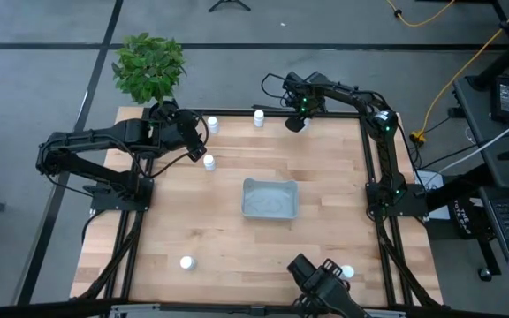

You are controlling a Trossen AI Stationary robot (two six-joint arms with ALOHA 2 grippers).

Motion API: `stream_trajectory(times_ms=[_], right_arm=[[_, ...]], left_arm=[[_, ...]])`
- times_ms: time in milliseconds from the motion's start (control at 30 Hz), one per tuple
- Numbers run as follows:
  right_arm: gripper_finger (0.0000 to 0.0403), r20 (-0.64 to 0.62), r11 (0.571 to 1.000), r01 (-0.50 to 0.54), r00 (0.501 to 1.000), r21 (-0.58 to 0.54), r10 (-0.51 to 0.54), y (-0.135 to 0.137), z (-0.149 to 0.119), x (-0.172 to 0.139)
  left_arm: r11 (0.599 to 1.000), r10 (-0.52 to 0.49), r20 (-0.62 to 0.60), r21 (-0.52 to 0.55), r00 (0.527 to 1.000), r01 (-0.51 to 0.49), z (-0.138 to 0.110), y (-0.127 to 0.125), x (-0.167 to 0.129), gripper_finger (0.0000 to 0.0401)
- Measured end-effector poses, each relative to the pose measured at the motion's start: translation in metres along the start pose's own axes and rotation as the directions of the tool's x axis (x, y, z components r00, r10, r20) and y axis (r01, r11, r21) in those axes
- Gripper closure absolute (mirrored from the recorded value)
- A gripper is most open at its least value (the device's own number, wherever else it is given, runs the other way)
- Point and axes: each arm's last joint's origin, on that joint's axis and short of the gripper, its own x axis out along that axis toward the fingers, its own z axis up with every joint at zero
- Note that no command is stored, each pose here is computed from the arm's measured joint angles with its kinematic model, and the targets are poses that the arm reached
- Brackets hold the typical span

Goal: Pick and place pill bottles into a basket
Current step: Put the white pill bottle into the gray bin

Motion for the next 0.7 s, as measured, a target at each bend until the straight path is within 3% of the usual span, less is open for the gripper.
stream_trajectory(times_ms=[200,433,700], right_arm=[[0.0139,0.000,1.000,0.000,1.000,0.003,0.000,0.000,0.000,0.000],[0.0241,-0.023,1.000,0.000,1.000,0.000,0.000,0.001,-0.002,-0.001],[0.0241,0.012,0.997,0.002,1.000,-0.076,-0.001,0.018,-0.006,-0.021]], left_arm=[[1.000,-0.001,0.000,-0.008,1.000,0.001,0.000,0.000,0.000,0.0084],[1.000,-0.001,0.000,-0.010,1.000,0.001,0.000,0.000,0.000,0.0084],[1.000,-0.001,0.000,-0.009,1.000,0.001,0.000,0.000,0.000,0.0084]])
